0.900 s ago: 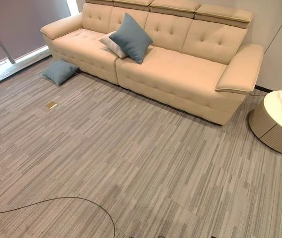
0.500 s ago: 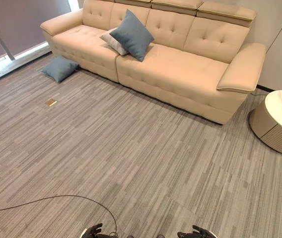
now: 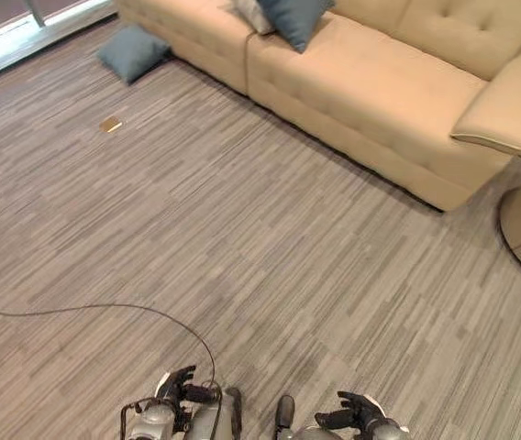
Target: Pick up all the scattered cushions and arrange them neatly on the sofa.
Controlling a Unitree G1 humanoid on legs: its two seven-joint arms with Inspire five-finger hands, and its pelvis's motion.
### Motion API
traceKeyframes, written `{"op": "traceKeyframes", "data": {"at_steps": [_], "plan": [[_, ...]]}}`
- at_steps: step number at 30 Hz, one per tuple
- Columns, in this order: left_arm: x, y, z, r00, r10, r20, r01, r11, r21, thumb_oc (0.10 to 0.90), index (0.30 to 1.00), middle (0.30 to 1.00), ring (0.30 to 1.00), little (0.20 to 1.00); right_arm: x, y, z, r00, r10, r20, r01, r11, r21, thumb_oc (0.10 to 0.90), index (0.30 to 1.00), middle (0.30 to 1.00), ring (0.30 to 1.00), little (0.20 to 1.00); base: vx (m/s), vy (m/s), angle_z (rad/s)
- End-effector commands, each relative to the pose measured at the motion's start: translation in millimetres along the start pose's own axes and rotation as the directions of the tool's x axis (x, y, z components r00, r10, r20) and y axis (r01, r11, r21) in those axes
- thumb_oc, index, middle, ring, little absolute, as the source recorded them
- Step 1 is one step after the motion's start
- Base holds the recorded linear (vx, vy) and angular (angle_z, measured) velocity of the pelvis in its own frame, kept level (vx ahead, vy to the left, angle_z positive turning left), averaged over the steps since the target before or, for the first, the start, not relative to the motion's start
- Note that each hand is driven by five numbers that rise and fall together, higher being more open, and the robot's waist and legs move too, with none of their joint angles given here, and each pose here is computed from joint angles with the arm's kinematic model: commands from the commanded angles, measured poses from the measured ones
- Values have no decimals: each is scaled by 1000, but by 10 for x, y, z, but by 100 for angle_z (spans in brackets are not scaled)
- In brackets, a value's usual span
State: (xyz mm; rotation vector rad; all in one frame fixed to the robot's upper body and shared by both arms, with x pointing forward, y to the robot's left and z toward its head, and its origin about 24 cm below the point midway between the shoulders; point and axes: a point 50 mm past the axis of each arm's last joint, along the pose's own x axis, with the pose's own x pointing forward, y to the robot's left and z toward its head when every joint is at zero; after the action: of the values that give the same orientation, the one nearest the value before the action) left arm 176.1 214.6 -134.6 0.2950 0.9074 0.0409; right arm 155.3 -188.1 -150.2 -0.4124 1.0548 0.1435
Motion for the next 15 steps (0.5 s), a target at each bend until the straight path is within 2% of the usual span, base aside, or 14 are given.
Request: {"op": "traceKeyframes", "data": {"at_steps": [1,2,3,8,14,15], "plan": [[-197,-4,-627,984,37,-172,-14,992,128,800,900,900,900,900,-20,197,43,997,56,50,-52,996,-74,800,900,900,900,900,314,71,12],[-197,-5,-627,984,37,-172,-14,992,128,800,900,900,900,900,-20,197,43,997,56,50,-52,996,-74,800,900,900,900,900,408,102,-7],[-244,29,-766,968,69,-239,-45,994,103,800,900,900,900,900,-7,226,251,992,47,120,-38,996,-80,800,900,900,900,900,240,59,-5],[-378,163,-1057,925,125,-359,-98,991,93,800,900,900,900,900,0,366,520,982,86,171,-73,994,-76,800,900,900,900,900,593,270,-39],[-352,229,-1011,931,121,-345,-76,987,140,800,900,900,900,900,-25,526,613,972,137,190,-134,991,-26,800,900,900,900,900,464,318,-1],[-428,473,-1126,915,131,-382,-69,983,173,800,900,900,900,900,-352,-1658,1334,919,-183,349,173,983,60,800,900,900,900,900,599,453,35]]}}
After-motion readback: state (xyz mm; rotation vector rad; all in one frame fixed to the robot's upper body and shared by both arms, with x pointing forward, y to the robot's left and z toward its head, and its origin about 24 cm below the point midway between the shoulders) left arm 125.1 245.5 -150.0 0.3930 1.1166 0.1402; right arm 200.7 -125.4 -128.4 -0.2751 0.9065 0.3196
